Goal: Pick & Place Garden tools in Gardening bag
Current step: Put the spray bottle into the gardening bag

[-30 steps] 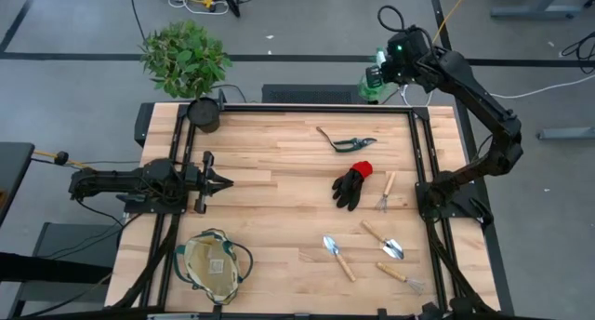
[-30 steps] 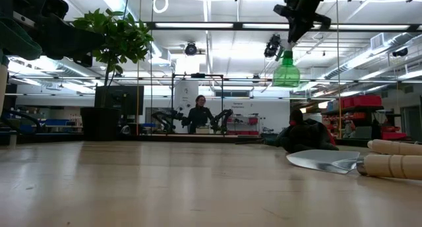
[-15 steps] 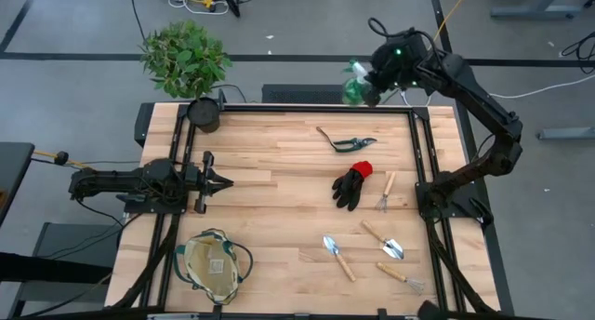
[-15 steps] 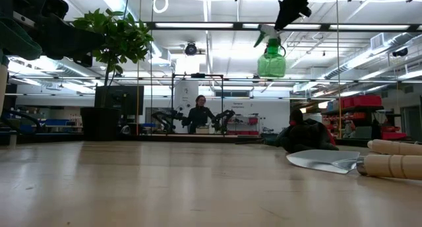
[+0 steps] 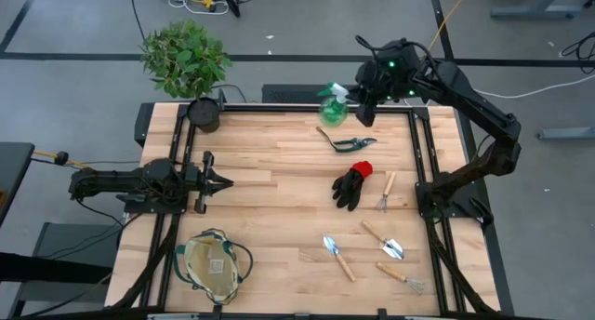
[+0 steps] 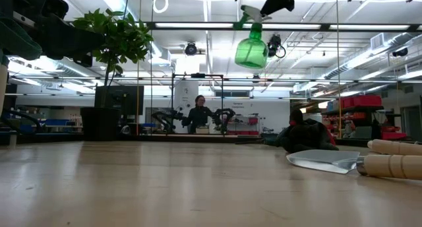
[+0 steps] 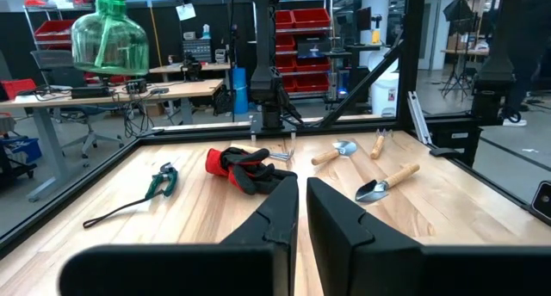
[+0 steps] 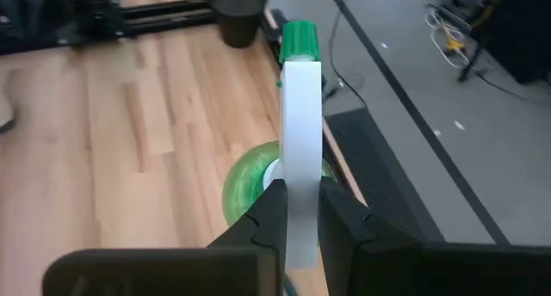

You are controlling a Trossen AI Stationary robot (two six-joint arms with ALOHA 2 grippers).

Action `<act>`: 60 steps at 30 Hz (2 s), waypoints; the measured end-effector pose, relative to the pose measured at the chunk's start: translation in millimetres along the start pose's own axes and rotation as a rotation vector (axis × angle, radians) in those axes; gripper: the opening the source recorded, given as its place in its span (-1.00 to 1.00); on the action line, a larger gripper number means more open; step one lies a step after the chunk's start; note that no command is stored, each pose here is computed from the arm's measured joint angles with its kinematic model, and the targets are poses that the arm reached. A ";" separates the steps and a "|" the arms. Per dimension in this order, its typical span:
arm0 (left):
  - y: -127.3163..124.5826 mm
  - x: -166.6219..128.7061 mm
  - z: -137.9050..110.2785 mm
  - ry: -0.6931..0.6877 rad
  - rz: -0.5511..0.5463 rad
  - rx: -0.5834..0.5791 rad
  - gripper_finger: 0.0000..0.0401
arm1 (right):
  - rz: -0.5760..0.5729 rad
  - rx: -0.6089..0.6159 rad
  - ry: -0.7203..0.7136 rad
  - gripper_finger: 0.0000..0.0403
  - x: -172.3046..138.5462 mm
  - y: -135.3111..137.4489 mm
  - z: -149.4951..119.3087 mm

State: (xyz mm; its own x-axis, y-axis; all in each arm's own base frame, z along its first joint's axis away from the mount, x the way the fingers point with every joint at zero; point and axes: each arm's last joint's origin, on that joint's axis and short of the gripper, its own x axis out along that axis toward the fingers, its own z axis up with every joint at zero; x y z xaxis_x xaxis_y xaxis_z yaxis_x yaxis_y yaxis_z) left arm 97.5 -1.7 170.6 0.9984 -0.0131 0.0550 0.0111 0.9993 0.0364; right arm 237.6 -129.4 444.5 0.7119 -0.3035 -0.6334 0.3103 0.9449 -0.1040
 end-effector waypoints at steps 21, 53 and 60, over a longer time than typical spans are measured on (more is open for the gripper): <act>0.0 0.0 -0.1 0.001 0.000 0.000 -0.84 | 0.241 -0.226 0.065 -0.78 10.5 90.5 2.8; 0.0 0.0 0.0 0.001 0.000 0.000 -0.84 | 0.250 -0.219 0.153 -0.78 50.1 120.9 48.8; 0.0 0.0 -0.1 0.001 0.000 0.000 -0.84 | 0.250 -0.244 0.111 -0.78 60.1 123.4 53.6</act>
State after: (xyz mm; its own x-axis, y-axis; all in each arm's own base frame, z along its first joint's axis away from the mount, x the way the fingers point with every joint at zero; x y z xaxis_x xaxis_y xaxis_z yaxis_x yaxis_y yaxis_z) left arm 97.5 -1.7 170.5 0.9984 -0.0126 0.0543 0.0106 0.9993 0.0364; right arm 352.4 -37.7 434.7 0.6697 -0.0565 -0.7405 -0.0342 0.9937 -0.1068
